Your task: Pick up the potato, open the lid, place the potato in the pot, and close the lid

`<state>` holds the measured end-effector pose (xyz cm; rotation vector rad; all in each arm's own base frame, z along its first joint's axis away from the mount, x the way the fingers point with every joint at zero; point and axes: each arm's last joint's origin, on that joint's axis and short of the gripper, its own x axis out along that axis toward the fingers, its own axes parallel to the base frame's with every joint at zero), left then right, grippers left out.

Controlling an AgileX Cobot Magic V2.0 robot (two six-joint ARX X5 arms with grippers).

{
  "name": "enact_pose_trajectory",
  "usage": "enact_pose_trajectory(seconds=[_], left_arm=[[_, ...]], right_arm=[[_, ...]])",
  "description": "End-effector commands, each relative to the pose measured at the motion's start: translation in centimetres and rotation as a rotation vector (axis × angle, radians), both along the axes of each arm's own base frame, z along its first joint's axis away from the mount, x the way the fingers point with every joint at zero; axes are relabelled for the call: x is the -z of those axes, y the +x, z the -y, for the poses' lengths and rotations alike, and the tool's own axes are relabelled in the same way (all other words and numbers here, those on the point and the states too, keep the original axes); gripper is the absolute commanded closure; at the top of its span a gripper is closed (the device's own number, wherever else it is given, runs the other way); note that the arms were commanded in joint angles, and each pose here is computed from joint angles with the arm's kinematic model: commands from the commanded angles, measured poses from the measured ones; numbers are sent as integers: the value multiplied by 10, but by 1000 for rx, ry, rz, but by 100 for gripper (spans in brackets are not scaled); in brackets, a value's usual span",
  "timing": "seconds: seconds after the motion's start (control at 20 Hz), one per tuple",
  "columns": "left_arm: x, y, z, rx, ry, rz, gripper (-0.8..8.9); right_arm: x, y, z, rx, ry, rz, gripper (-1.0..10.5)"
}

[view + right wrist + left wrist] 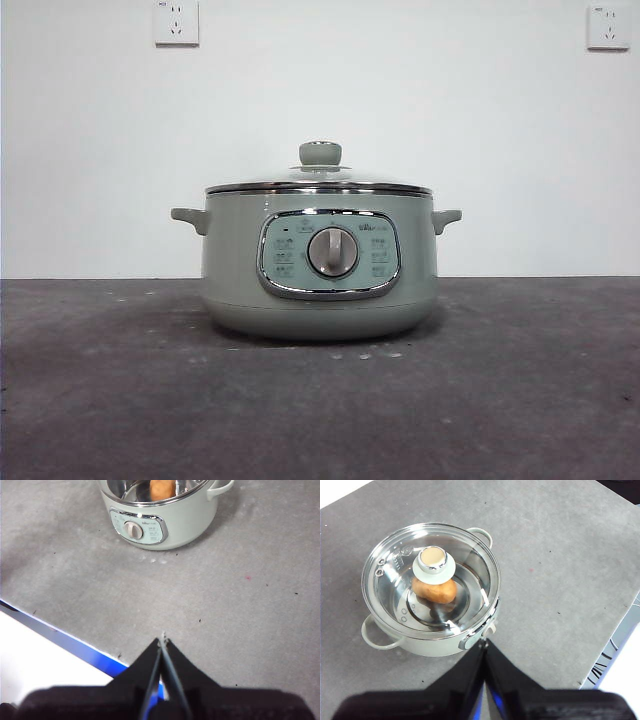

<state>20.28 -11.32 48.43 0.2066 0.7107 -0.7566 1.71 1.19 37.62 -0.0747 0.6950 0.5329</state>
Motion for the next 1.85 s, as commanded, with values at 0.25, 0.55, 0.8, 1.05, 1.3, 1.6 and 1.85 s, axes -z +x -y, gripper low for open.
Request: enact_pose_trajectory(seconds=[0.25,0.55,0.8,1.05,1.3,1.6,1.85], left_arm=[[-21,-3,-54,-177,-57,184,817],[8,-56,-98,-276,-132,542,817],[113,-81,-114,-414,-96,623,817],[220,-93,-117,-505,-70,653,817],[289,-102,-119,-623,-64,615,817],[330,-107,-120,-723,-141,593,817],[334,-107,-119,-724,-155,560,817]], right_arm=[[4,-1,0,1,-17,-27,946],[4,-1,1,1,-18,-27,946],[4,-1,0,1,-18,-27,946],[4,0,1,14,-28,-21,946],[4,1,2,61,-61,0,946],[4,1,2,61,-61,0,946],[4,1,3,66,-64,2,946]])
